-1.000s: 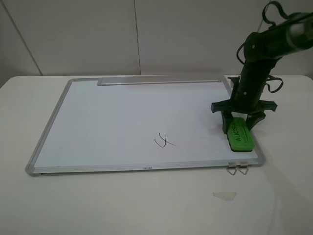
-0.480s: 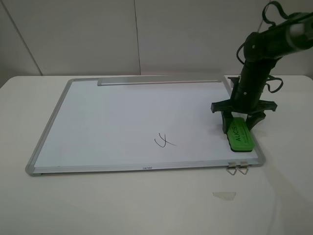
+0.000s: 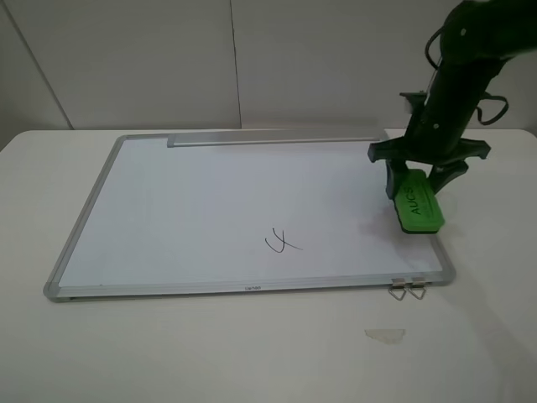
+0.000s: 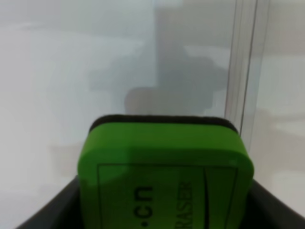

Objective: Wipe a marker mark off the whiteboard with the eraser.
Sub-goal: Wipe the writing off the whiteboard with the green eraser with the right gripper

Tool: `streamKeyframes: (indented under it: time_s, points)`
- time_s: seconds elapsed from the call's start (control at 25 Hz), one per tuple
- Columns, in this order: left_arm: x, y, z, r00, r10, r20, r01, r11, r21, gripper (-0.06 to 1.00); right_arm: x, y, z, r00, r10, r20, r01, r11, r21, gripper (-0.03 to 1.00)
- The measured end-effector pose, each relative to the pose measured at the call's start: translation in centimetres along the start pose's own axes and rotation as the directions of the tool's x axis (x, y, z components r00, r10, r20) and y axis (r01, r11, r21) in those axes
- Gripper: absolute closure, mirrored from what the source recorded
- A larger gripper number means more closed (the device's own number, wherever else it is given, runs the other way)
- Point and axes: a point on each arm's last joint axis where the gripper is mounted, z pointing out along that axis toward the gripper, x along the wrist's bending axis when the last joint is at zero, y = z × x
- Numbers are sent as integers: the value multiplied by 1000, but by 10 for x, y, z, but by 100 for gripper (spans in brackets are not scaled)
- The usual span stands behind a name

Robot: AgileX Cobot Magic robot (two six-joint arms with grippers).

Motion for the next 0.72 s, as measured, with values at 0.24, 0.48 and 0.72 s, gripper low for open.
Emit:
streamKeyframes:
  time_s: [0.24, 0.48, 0.72]
  points:
    - [0, 0, 0, 1000, 0, 0, 0, 1000, 0, 26, 59, -15, -12, 984, -176, -8, 176, 984, -33, 37]
    - [0, 0, 0, 1000, 0, 0, 0, 1000, 0, 26, 138, -38, -13, 910, -414, 5, 410, 899, -152, 37]
    - [0, 0, 0, 1000, 0, 0, 0, 1000, 0, 26, 192, -57, 14, 807, -590, 29, 588, 797, -136, 37]
